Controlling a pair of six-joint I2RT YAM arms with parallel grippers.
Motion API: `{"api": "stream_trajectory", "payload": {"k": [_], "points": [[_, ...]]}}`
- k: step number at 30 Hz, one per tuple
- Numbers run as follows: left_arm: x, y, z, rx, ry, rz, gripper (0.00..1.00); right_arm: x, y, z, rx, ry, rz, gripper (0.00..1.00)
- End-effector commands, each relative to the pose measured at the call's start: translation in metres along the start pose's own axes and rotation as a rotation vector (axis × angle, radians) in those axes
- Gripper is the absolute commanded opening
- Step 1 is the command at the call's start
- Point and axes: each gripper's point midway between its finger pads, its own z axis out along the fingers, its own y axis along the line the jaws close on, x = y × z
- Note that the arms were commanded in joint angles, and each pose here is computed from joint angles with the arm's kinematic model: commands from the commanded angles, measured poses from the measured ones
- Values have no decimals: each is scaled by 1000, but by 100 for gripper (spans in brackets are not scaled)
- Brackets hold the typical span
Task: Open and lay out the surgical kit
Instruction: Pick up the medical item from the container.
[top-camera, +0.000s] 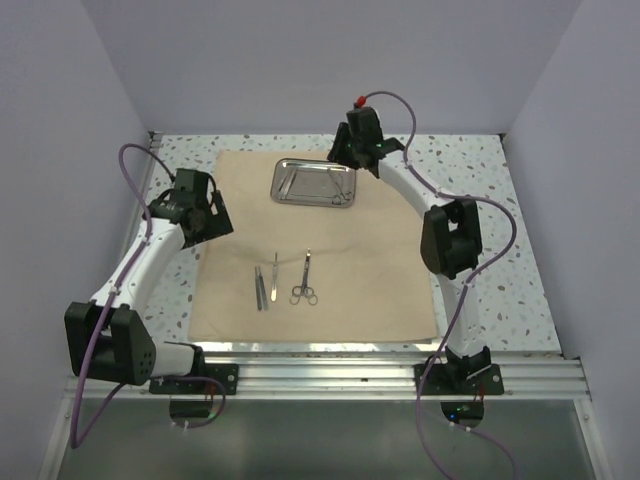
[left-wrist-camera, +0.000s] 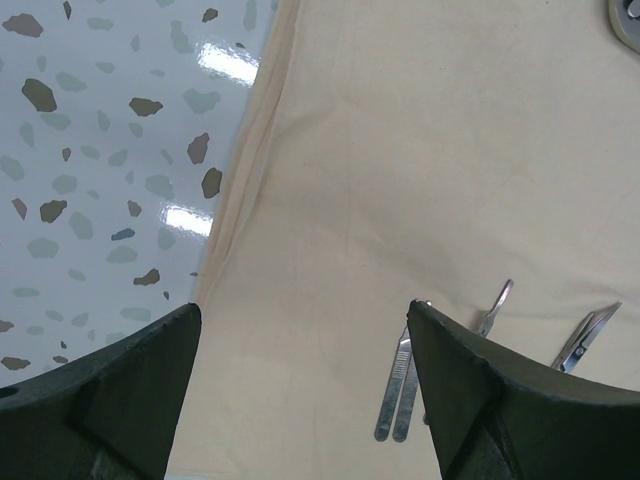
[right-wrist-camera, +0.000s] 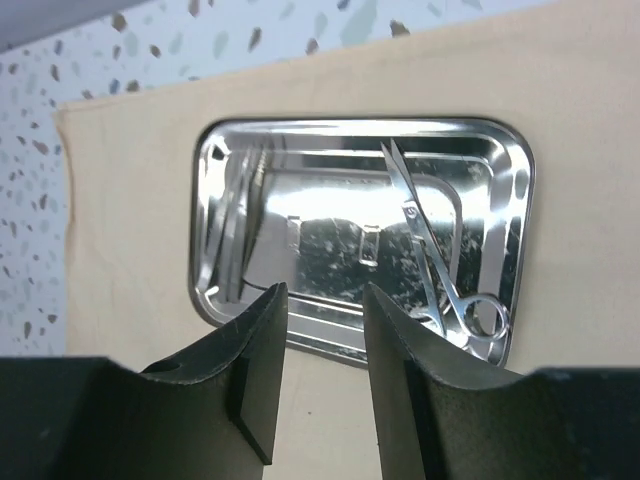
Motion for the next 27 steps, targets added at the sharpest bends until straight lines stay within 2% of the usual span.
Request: {"api": "stream_trajectory", "payload": {"k": [1, 5, 9, 10, 17, 27], "points": [[-6, -7, 0, 33, -40, 3, 88, -20, 5, -3, 21, -37, -45, 41], [-5, -5, 2, 31, -42, 13, 88, -29, 0, 10, 61, -52, -92, 43], [-4, -6, 4, 38, -42, 20, 88, -13, -13, 30, 108, 10, -146, 43], [-3, -6, 5, 38, -40, 22, 88, 4, -27, 40, 153, 59, -161, 43], [1, -7, 13, 41, -24, 41, 89, 28, -47, 44, 226, 114, -224, 43], [-2, -12, 22, 51, -23, 48, 89, 45, -56, 44, 243, 171, -251, 44]]}}
